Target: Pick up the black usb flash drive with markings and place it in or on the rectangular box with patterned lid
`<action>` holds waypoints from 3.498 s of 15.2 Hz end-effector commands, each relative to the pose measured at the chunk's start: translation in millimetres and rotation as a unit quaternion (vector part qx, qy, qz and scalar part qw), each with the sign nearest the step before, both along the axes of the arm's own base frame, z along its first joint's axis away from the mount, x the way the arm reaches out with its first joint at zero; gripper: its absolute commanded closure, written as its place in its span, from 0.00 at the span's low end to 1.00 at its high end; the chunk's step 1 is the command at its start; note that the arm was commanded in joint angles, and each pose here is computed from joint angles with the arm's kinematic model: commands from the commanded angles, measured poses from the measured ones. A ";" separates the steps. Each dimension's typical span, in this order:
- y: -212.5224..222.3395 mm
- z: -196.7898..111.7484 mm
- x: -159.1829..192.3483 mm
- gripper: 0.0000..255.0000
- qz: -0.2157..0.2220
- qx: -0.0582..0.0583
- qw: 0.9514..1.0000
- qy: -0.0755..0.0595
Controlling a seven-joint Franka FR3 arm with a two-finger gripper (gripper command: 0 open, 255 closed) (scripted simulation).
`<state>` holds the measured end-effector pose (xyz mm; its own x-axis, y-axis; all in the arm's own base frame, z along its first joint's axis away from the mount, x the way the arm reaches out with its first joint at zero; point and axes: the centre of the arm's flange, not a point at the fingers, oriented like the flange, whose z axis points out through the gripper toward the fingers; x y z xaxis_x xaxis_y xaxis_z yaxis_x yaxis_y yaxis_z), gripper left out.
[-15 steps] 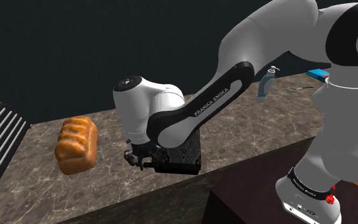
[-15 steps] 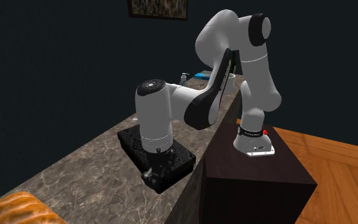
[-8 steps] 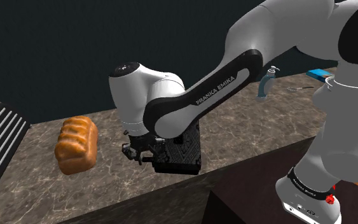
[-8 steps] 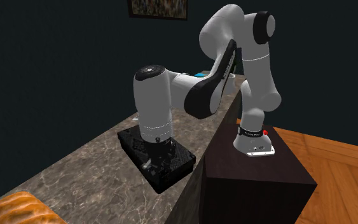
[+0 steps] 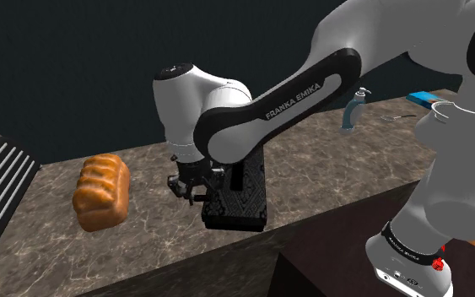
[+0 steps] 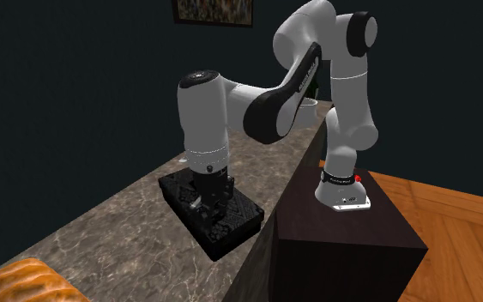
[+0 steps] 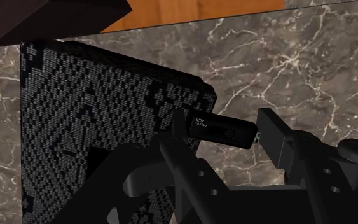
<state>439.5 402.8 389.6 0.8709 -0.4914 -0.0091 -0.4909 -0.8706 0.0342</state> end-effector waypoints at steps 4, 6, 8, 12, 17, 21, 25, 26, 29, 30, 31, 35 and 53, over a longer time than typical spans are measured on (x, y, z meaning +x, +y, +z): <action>-61.2 5.0 19.3 1.00 0.000 0.000 1.000 0.000; -86.2 5.6 27.8 1.00 0.000 0.000 1.000 0.000; -111.2 6.2 36.2 1.00 0.000 0.000 1.000 0.000; -161.2 7.3 53.2 1.00 0.000 0.000 1.000 0.000; -188.2 -7.9 62.3 1.00 0.000 0.000 1.000 0.000; -188.2 -29.0 62.3 1.00 0.000 0.000 1.000 0.000; -188.2 -50.1 62.3 1.00 0.000 0.000 1.000 0.000; -188.2 -55.4 62.3 1.00 0.000 0.000 1.000 0.000; -188.1 -67.0 62.3 1.00 0.000 0.000 1.000 0.000; -188.1 -67.0 62.3 1.00 0.000 0.000 1.000 0.000; -188.2 -67.0 62.3 1.00 0.000 0.000 1.000 0.000; -188.2 -67.0 62.3 1.00 0.000 0.000 1.000 0.000; -186.9 -17.0 63.5 0.00 0.000 0.000 1.000 0.000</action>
<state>503.1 215.9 372.4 0.8713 -0.4907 -0.0091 -0.4902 -0.8709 0.0341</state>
